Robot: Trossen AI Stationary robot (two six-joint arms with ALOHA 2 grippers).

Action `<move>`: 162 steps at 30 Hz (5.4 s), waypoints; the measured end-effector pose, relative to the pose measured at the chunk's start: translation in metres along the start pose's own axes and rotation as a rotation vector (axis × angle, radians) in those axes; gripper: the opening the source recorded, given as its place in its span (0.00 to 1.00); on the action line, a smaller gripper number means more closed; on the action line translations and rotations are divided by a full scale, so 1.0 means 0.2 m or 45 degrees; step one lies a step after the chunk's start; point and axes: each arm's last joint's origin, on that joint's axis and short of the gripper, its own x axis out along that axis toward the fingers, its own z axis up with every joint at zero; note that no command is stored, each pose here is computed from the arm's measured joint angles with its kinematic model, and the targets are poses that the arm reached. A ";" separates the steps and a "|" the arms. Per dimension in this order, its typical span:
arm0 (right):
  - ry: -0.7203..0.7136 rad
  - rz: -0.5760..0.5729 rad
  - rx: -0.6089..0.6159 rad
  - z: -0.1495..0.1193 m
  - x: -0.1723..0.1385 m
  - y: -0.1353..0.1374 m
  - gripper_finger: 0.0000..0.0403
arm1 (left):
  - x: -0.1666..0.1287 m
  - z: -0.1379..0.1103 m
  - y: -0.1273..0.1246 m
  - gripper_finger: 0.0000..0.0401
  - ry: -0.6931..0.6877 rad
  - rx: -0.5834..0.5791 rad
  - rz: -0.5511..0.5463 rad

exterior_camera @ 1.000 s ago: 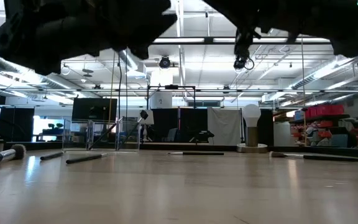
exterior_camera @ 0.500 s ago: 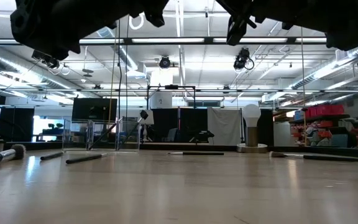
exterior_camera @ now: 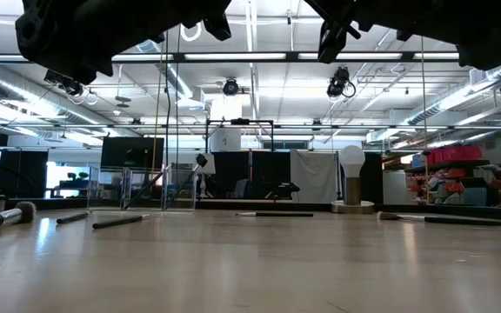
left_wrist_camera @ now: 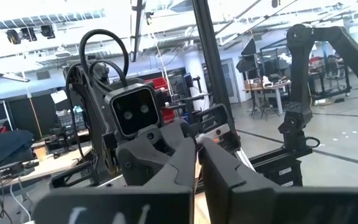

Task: Put items in baskets/containers
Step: Put the black eyeshadow brush into the left section of the transparent organizer, then put the black powder brush into the right section of the transparent organizer

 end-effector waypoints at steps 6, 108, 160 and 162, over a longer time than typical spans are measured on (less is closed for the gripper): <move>0.068 -0.029 -0.009 0.00 -0.01 0.00 0.10 | 0.00 0.00 0.00 0.04 0.051 -0.060 -0.018; 0.377 -0.298 -0.065 0.03 -0.08 0.00 0.39 | -0.63 0.72 0.35 0.30 1.448 -1.021 0.921; 0.422 -0.208 -0.217 0.02 -0.09 0.01 0.39 | -0.47 -0.13 -0.48 0.39 1.764 -1.118 1.784; 0.423 -0.206 -0.212 0.02 -0.09 0.01 0.39 | -0.48 -0.15 -0.48 0.39 1.748 -1.142 1.779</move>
